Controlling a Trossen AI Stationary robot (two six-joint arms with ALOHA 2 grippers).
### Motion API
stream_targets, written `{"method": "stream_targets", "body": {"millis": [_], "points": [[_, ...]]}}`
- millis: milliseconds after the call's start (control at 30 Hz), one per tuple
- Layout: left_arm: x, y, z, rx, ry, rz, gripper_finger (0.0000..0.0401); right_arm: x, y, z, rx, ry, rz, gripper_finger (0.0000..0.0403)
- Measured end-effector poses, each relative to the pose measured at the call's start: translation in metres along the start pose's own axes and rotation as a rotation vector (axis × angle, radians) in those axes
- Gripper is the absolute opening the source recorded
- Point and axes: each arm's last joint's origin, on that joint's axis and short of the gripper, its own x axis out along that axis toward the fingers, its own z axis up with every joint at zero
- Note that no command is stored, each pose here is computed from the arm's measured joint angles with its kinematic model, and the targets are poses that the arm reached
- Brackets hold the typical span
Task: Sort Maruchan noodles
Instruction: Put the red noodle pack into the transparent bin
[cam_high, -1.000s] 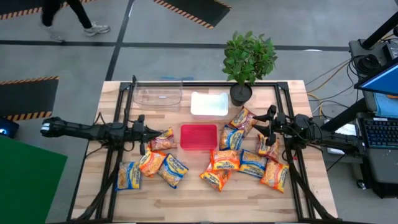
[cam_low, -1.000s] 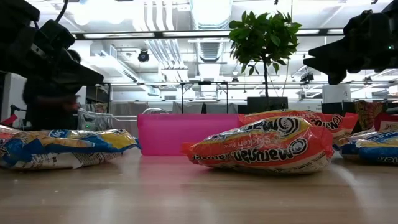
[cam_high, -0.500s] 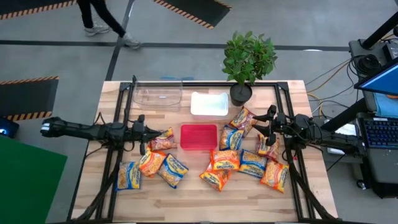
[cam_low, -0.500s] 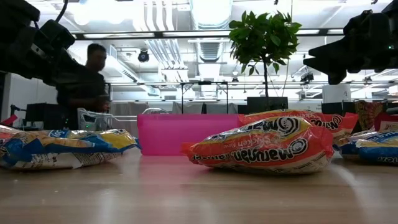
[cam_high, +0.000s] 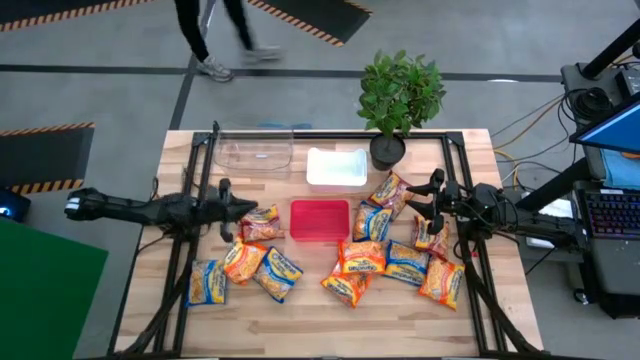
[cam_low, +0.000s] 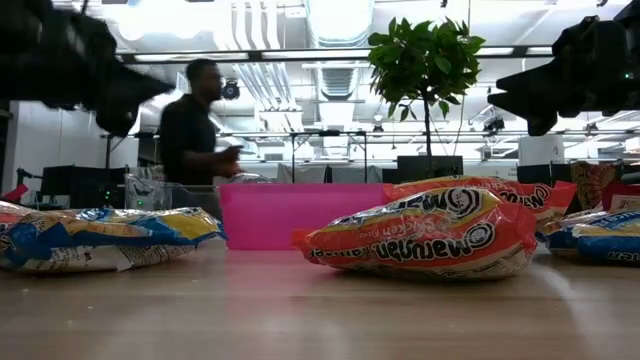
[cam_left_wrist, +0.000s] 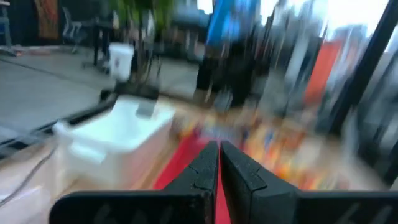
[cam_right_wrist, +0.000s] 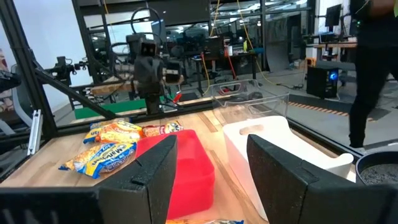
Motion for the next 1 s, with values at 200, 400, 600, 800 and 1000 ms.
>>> {"method": "stream_targets", "body": {"millis": [200, 400, 600, 800, 1000], "points": [[0.000, -0.005, 0.018, -0.121, -0.176, -0.054, 0.0000, 0.000, 0.000, 0.000, 0.294, -0.004, -0.004, 0.0183], [0.003, -0.007, 0.020, -0.209, -0.203, -0.070, 0.0000, 0.000, -0.001, 0.001, 0.338, -0.021, -0.051, 0.0184], [0.018, -0.018, 0.031, -0.323, -0.157, -0.109, 0.0000, 0.000, -0.003, 0.003, 0.337, -0.053, -0.098, 0.0185], [0.048, -0.040, 0.055, -0.265, 0.098, -0.080, 0.0000, -0.001, -0.008, 0.004, 0.362, -0.110, -0.256, 0.0180], [0.063, -0.057, 0.050, -0.159, 0.620, 0.065, 0.0000, -0.002, -0.006, 0.016, 0.349, -0.232, -0.235, 0.0180]]}}
